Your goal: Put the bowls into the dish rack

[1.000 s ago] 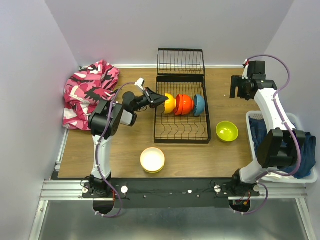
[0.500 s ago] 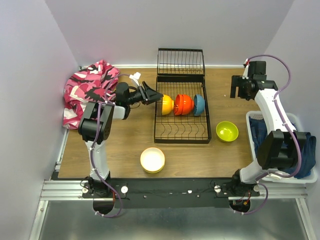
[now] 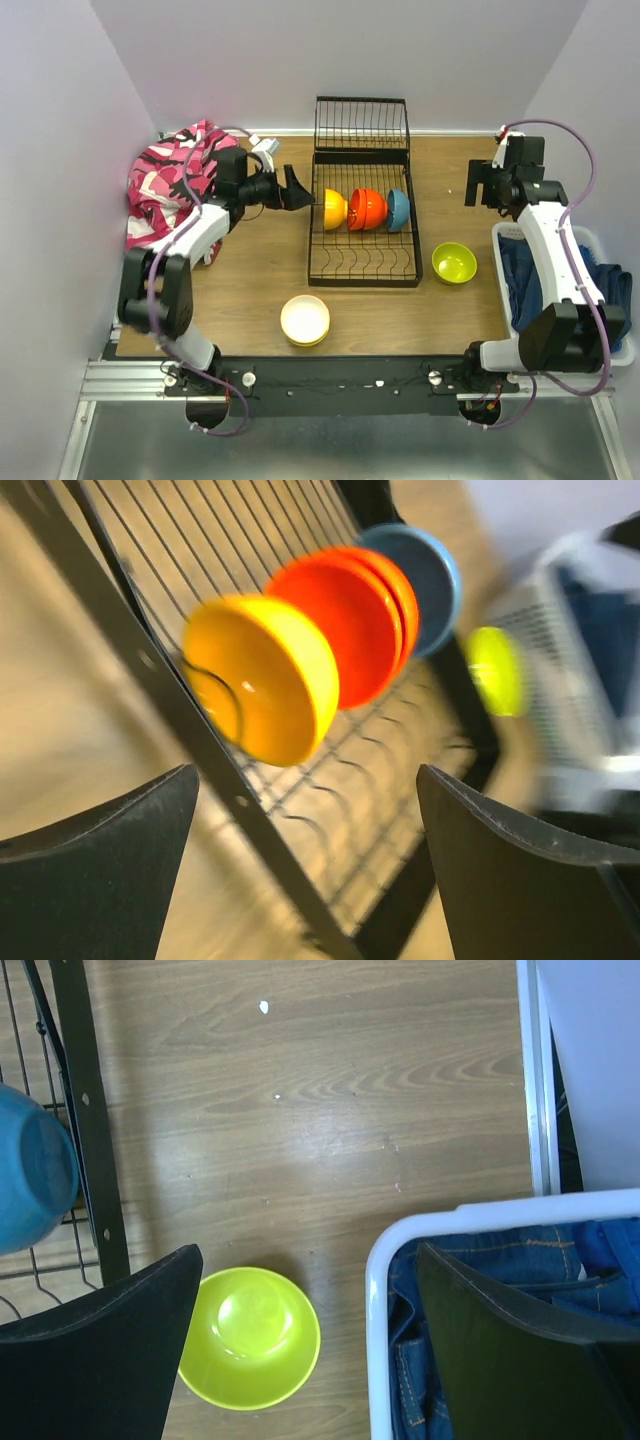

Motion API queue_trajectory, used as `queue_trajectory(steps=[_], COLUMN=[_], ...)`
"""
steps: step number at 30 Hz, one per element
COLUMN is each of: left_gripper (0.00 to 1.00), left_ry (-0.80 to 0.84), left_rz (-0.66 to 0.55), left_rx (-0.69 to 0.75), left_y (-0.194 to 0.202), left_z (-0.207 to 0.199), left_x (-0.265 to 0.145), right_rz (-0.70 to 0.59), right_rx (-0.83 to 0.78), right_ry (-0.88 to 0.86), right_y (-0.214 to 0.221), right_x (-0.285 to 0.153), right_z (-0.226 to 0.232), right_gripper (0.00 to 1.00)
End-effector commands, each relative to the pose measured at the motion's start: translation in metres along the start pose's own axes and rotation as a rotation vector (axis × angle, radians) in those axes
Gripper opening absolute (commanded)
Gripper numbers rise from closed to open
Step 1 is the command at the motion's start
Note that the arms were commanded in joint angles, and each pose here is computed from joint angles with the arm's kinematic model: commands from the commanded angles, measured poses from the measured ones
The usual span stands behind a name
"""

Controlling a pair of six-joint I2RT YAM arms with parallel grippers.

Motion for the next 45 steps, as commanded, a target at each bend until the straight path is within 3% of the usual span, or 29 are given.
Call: queue_trajectory(steps=[1, 3, 6, 8, 10, 12, 14, 15, 17, 18, 20, 27, 34, 45], left_gripper=[0.99, 0.99, 0.99, 0.99, 0.97, 0.88, 0.84, 0.76, 0.68, 0.60, 0.55, 0.59, 0.58, 0.50], left_ry=[-0.309, -0.288, -0.145, -0.019, 0.080, 0.160, 0.219, 0.271, 0.330, 0.360, 0.412, 0.608, 0.678, 0.581], left_rz=[-0.075, -0.106, -0.095, 0.046, 0.137, 0.229, 0.320, 0.370, 0.480, 0.511, 0.609, 0.649, 0.742, 0.671], left_rx=[0.661, 0.822, 0.758, 0.761, 0.872, 1.025, 1.203, 1.246, 1.282, 1.300, 1.318, 1.458, 1.499, 1.459], left_y=[-0.019, -0.021, -0.001, 0.034, 0.059, 0.093, 0.114, 0.128, 0.149, 0.155, 0.177, 0.238, 0.294, 0.305], left_z=[-0.063, -0.096, -0.163, -0.189, -0.205, -0.225, -0.223, -0.234, -0.223, -0.231, -0.216, -0.230, -0.208, -0.184], left_x=[-0.054, -0.060, -0.054, -0.031, -0.017, -0.004, 0.016, 0.017, 0.043, 0.047, 0.073, 0.129, 0.161, 0.209], right_rz=[-0.063, -0.099, -0.115, -0.162, -0.214, -0.265, -0.296, -0.313, -0.360, -0.372, -0.415, -0.420, -0.372, -0.325], right_rx=[0.003, 0.009, 0.070, 0.116, 0.187, 0.236, 0.251, 0.253, 0.262, 0.269, 0.295, 0.360, 0.368, 0.382], right_ry=[-0.011, -0.009, 0.004, 0.016, 0.035, 0.065, 0.105, 0.121, 0.179, 0.193, 0.226, 0.266, 0.296, 0.290], right_y=[-0.001, -0.003, -0.003, -0.006, -0.014, -0.024, -0.029, -0.033, -0.043, -0.045, -0.053, -0.052, -0.035, -0.022], right_x=[-0.015, -0.028, -0.043, -0.061, -0.081, -0.102, -0.119, -0.126, -0.148, -0.154, -0.171, -0.188, -0.181, -0.171], right_z=[0.004, 0.003, 0.002, 0.000, -0.004, -0.016, -0.026, -0.031, -0.045, -0.049, -0.061, -0.082, -0.087, -0.088], right_gripper=[0.96, 0.97, 0.98, 0.98, 0.98, 0.98, 0.98, 0.97, 0.97, 0.97, 0.97, 0.96, 0.96, 0.96])
Point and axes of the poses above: each gripper's point midway between its finger pads, its own x axis out along the fingers, its own z axis along the line the jaws close on, y = z × x, the point moved 1 cm from there along -x, back along the fingers, and after that the axes turned 15 degrees about -x, right-handed, at the moved point
